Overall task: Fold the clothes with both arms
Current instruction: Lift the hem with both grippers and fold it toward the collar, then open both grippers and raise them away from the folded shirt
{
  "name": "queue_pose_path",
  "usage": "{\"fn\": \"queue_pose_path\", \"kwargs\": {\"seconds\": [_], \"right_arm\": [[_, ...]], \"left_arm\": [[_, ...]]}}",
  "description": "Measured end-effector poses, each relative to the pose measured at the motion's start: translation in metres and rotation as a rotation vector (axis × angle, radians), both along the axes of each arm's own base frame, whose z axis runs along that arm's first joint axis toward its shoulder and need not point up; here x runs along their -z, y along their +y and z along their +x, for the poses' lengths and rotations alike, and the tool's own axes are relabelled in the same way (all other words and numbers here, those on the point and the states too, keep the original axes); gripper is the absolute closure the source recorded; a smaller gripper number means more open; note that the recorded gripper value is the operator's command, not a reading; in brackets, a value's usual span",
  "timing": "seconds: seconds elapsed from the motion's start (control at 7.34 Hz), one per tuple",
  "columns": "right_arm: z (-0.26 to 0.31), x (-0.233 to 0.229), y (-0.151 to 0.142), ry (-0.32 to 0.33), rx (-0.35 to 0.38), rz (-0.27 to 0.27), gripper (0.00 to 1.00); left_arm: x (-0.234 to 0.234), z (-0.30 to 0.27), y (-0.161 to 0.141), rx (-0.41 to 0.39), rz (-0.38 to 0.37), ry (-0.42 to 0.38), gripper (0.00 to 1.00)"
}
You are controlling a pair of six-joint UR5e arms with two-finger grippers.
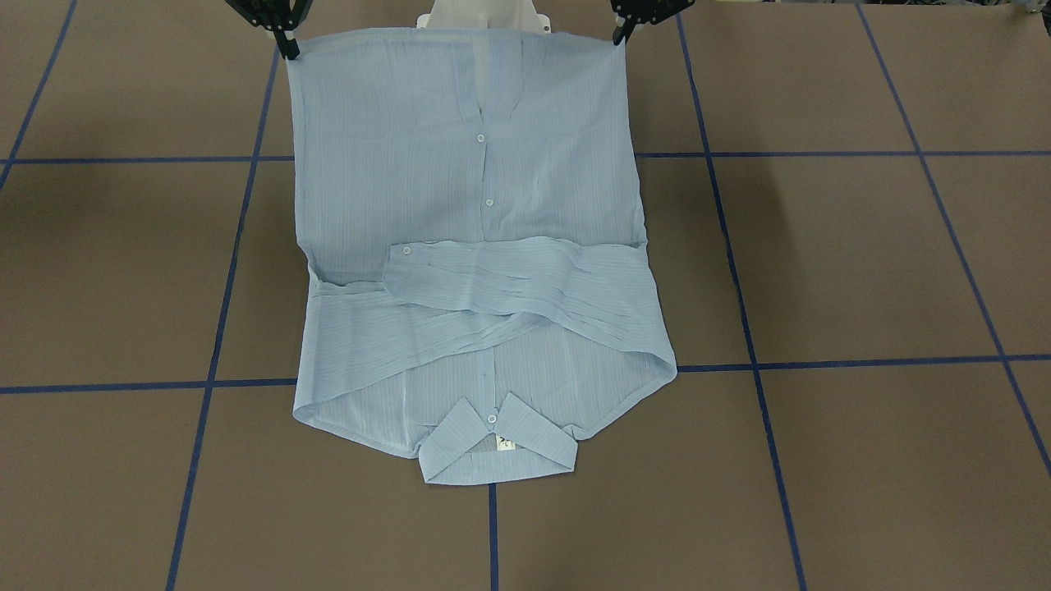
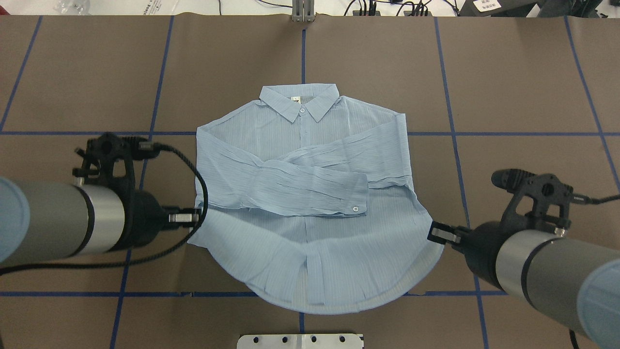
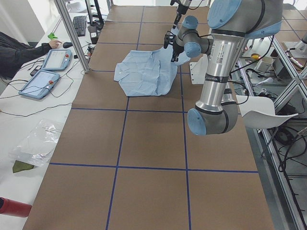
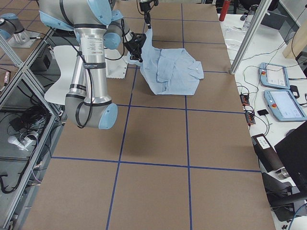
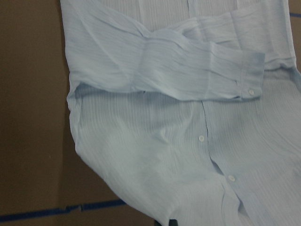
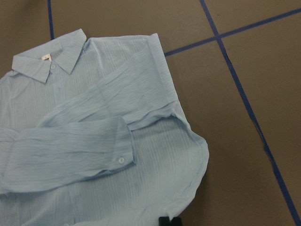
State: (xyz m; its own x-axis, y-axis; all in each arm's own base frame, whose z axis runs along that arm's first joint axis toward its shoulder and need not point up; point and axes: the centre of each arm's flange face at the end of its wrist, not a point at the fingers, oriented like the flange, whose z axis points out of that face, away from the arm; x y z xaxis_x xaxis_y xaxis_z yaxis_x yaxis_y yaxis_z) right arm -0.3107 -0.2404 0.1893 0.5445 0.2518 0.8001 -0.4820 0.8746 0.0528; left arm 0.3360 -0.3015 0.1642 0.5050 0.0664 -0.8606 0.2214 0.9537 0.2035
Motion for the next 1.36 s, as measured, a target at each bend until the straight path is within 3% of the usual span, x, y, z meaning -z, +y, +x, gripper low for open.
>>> {"fn": "queue_pose_path", "kwargs": {"seconds": [0.27,0.68,1.09,1.36], "right_arm": [[-0.017,0.023,-0.066,0.041,-0.102,0.049,1.00],[-0.064,0.007,-0.174,0.123,-0.181,0.109,1.00],[-0.096,-0.065,-0.259,0.186,-0.136,0.108,1.00],[-0.103,-0.108,-0.299,0.195,-0.105,0.091,1.00]], "left_arm": [[0.007,-0.019,-0.074,0.114,0.074,-0.055,1.00],[-0.015,0.027,-0.172,0.237,0.094,-0.174,1.00],[-0.088,0.109,-0.250,0.245,0.153,-0.219,1.00],[-0.117,0.116,-0.270,0.216,0.217,-0.252,1.00]]}}
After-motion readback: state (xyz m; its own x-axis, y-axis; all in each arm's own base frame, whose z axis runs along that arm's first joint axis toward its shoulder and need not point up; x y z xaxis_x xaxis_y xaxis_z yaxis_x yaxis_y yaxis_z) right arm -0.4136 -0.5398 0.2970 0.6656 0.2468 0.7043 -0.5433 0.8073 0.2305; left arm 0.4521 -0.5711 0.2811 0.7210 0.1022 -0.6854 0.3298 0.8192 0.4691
